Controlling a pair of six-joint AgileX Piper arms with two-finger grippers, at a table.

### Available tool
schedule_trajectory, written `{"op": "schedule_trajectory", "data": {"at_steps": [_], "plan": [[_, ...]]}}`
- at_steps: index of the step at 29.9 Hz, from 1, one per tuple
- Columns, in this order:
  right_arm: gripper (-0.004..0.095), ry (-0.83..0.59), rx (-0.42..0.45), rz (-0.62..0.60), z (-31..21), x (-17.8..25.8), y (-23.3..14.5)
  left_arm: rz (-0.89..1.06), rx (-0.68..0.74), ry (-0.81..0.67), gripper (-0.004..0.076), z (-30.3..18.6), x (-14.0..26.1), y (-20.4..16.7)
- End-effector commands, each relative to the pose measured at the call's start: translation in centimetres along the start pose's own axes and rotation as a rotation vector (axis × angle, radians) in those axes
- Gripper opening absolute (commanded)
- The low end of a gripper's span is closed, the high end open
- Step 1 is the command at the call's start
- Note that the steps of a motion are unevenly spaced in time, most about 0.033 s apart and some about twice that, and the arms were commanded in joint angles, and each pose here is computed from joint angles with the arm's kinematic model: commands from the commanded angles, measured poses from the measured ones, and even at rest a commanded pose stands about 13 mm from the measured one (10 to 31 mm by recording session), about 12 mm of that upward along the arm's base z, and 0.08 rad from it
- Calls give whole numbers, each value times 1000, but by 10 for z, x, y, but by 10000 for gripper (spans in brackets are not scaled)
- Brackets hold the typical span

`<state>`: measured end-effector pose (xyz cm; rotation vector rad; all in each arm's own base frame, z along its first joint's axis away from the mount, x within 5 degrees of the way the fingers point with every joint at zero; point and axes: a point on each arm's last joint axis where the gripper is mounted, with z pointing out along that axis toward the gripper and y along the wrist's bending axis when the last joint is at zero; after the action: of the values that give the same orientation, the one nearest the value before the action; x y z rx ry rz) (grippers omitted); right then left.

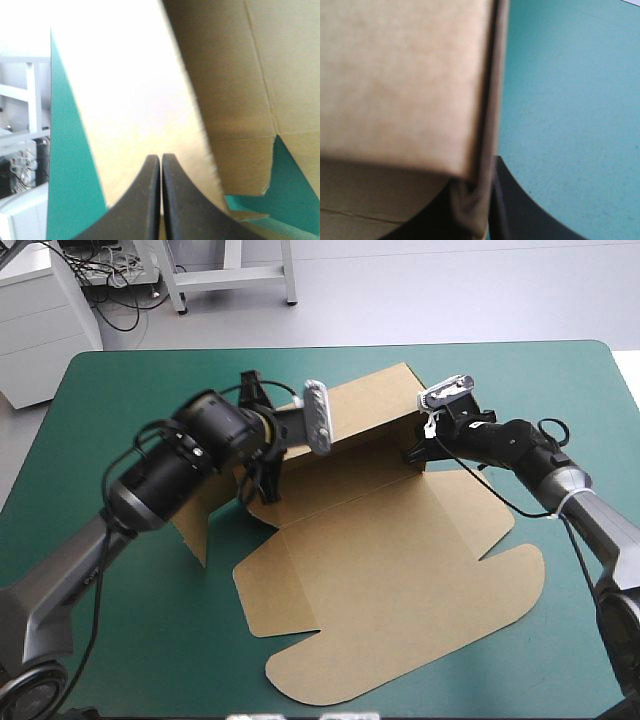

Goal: Fold the box

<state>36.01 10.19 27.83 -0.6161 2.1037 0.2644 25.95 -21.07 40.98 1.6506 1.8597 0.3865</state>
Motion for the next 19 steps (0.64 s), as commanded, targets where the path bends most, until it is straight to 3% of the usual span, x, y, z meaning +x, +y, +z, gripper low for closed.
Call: {"op": "schedule_trajectory", "data": {"at_steps": [1,10,14,19], "plan": [[-4,-99,39,7,-20,-23,-3,-203,-96,-74,-8,-27,36,44],[-4,-99,39,7,-20,-23,-3,-795,-41,-77,-14,-19,153,96],[-4,-99,40,8,-20,-23,-4,-1098,-8,-103,-28,-23,208,102],[-4,-99,40,8,-20,-23,-4,-1332,20,-104,-32,-17,264,93]]}}
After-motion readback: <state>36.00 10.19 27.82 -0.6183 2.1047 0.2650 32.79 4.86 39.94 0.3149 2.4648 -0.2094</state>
